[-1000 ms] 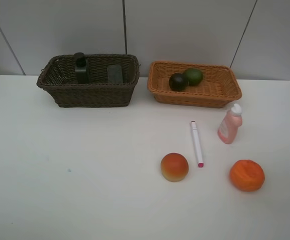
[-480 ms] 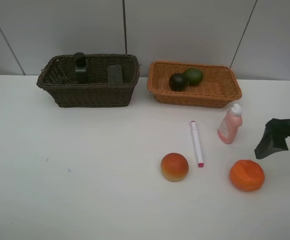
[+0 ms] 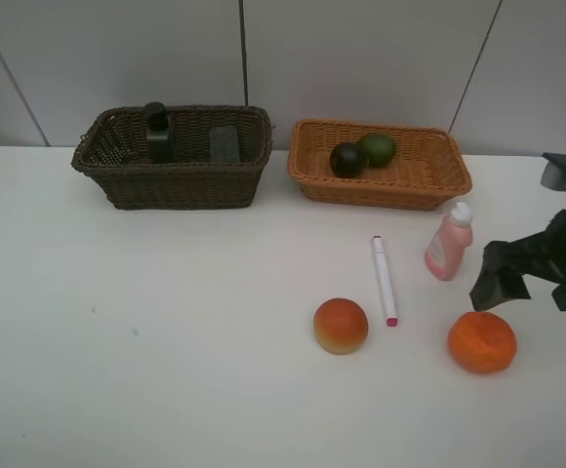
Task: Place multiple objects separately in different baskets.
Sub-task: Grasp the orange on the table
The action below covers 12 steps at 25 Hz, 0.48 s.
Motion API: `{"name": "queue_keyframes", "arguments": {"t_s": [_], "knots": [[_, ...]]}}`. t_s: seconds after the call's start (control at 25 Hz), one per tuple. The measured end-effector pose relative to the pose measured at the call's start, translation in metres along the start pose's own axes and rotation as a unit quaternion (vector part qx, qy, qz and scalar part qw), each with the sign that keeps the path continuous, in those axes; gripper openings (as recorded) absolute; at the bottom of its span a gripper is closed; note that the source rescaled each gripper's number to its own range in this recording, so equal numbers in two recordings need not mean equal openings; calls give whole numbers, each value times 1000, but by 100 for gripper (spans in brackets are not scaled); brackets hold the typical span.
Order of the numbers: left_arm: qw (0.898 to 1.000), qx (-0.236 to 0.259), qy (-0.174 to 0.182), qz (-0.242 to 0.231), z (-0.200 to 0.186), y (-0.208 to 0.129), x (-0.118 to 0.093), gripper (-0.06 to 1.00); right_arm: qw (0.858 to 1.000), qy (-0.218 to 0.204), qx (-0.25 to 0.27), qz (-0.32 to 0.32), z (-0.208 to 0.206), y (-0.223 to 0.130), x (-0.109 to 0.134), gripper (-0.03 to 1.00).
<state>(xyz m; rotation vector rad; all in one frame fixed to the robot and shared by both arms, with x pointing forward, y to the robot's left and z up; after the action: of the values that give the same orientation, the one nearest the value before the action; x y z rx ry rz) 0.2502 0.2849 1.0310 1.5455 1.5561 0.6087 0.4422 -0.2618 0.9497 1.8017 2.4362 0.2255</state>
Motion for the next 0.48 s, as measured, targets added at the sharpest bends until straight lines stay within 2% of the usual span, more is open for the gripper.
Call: {"name": "queue_keyframes", "arguments": {"t_s": [0.16, 0.48], "knots": [[1000, 0, 0, 0, 0, 0, 0, 98, 1000, -3, 12, 0, 10, 3, -1, 100], [1000, 0, 0, 0, 0, 0, 0, 98, 998, 16, 52, -1, 38, 7, 1, 100]]}}
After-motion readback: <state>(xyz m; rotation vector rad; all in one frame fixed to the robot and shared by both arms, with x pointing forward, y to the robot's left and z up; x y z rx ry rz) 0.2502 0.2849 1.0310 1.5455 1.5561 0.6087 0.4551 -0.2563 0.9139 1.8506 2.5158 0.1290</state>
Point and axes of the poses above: a point on each arm's last joint axis where the gripper is mounted, z pointing out along that axis toward the gripper, x along the wrist's bending axis when the last joint is at zero, y = z × x, the point moved 3 cm from there along z, pointing out along that axis toward the gripper, and after that the axes turned 12 degrees about -z, right-handed, at the moved point
